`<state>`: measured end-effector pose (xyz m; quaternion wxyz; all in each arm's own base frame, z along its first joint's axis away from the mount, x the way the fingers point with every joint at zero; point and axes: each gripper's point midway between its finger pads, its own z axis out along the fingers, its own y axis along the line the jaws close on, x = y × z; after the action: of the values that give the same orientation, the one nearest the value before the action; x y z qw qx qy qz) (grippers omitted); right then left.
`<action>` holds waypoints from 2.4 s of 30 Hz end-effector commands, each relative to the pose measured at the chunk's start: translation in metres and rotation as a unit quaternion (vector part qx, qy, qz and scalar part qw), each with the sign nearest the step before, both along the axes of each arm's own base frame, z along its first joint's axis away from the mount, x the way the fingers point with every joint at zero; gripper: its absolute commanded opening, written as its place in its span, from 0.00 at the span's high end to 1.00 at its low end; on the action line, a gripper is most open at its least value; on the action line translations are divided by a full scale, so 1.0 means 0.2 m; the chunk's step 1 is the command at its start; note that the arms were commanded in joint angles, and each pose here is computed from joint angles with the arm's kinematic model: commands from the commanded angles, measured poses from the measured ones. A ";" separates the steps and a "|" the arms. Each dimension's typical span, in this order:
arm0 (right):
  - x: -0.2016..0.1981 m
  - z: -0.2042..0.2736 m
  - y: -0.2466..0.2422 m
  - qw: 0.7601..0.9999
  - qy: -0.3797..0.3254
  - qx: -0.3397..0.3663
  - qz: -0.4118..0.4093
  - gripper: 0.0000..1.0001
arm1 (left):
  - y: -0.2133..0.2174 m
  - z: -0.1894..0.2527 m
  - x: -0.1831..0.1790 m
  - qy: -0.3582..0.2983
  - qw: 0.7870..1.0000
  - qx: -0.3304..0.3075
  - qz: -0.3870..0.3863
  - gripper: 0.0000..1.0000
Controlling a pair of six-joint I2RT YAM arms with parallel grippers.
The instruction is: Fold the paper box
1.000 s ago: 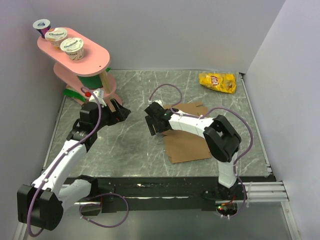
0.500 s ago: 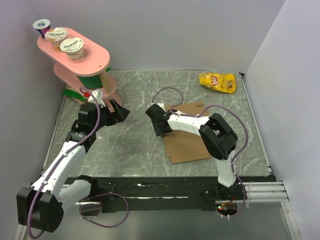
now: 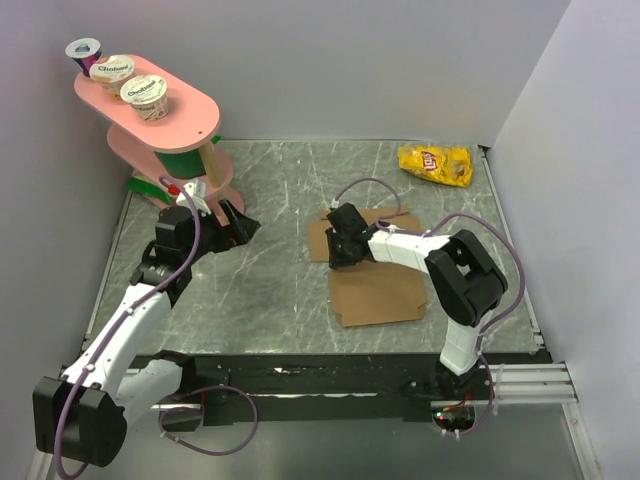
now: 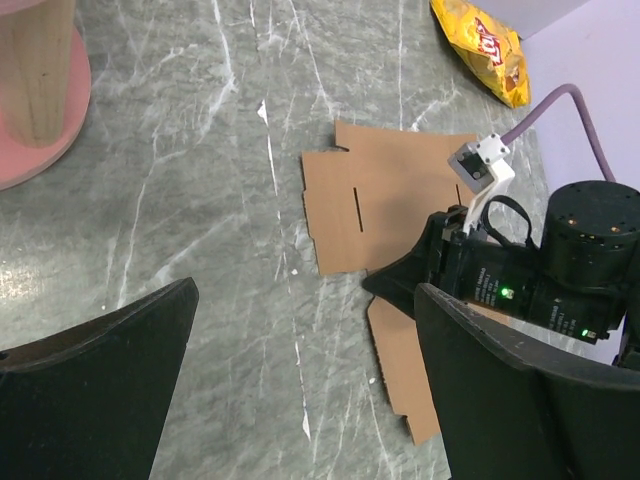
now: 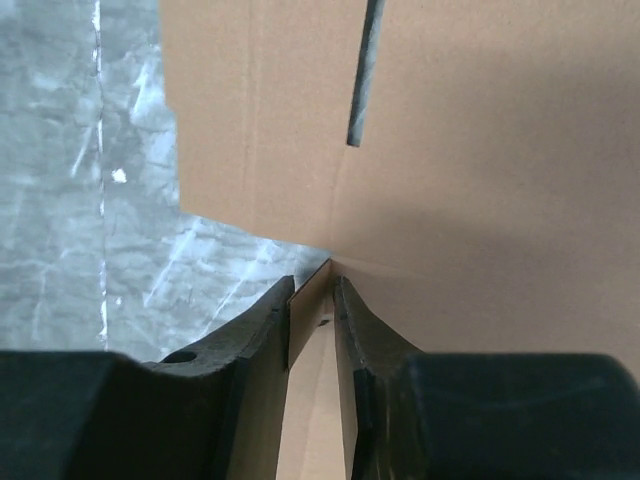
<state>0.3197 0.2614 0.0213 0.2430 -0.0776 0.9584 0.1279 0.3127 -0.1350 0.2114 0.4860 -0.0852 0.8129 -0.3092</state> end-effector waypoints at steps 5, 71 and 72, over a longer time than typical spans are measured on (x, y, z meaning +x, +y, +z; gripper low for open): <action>-0.13 0.15 0.11 0.992 0.004 0.120 0.034 0.88 | -0.03 0.07 0.01 -0.021 0.999 -0.006 -0.025 0.04; -0.22 1.15 -0.03 0.949 -0.200 0.243 0.026 0.11 | -0.68 -0.10 -0.09 -0.109 0.959 0.085 -0.246 0.99; -0.21 1.21 -0.02 0.946 -0.211 0.247 0.024 0.11 | -0.66 -0.10 -0.08 -0.114 0.959 0.106 -0.235 0.99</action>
<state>0.2792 0.2580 0.2338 0.4324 -0.0606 0.8269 0.3545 0.3022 -0.2714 0.1889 0.4633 0.1492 0.7843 -0.3847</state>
